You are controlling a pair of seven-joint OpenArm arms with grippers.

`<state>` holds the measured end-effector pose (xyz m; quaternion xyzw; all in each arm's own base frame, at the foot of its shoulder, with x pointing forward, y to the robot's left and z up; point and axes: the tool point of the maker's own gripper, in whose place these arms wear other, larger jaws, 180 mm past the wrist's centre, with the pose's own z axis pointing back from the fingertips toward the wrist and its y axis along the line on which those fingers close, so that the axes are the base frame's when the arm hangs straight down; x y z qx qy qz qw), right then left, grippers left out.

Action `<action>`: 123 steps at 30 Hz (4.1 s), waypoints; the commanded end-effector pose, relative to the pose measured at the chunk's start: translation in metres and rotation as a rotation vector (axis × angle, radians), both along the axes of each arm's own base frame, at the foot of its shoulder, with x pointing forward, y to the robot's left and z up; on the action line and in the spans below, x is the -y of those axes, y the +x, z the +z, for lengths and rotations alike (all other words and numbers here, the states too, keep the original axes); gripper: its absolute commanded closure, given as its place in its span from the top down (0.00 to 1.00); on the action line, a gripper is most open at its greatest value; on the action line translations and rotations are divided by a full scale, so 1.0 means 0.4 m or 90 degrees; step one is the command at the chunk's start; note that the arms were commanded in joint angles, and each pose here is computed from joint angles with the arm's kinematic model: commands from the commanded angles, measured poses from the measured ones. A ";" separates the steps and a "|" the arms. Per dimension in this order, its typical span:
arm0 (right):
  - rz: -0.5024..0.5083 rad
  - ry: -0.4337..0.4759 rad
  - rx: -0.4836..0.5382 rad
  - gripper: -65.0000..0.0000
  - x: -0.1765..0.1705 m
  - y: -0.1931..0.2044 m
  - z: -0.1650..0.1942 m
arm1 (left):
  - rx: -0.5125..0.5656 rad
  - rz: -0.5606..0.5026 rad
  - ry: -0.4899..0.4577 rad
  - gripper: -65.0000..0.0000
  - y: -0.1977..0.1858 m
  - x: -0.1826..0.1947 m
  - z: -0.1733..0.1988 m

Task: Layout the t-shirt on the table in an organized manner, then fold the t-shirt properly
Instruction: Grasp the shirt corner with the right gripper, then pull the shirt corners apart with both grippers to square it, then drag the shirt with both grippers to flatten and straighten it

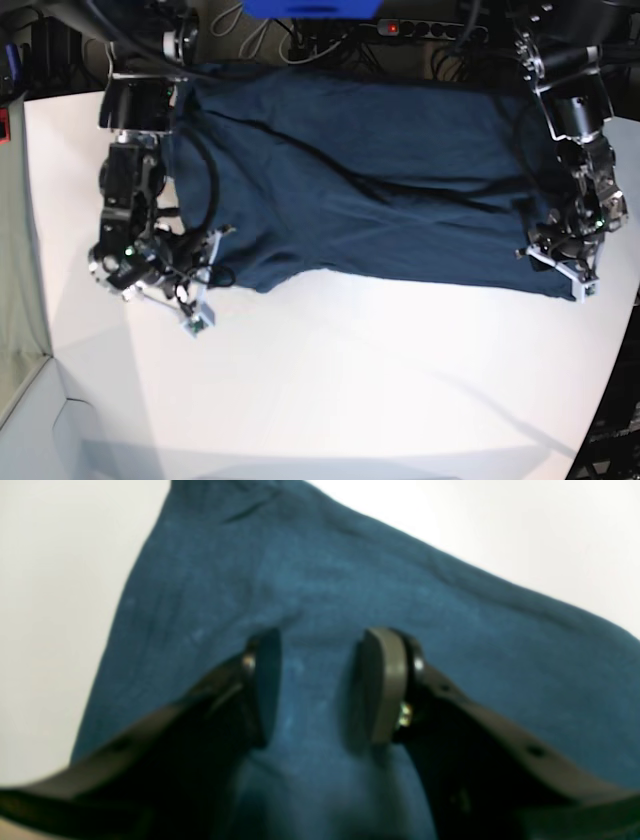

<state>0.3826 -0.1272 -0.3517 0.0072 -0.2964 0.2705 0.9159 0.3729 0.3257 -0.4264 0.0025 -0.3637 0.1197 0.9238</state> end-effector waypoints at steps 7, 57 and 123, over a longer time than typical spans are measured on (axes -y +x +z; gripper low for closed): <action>-0.006 -0.016 0.111 0.00 0.038 0.122 0.163 | 0.045 0.002 0.004 0.41 0.088 -0.010 0.087; -0.037 0.002 0.094 0.00 0.184 0.237 0.132 | 0.072 0.020 0.131 0.19 0.212 -0.031 0.012; -0.008 -0.050 -0.014 0.00 0.165 -0.096 -0.101 | -0.065 -0.007 0.078 0.00 0.039 0.107 -0.141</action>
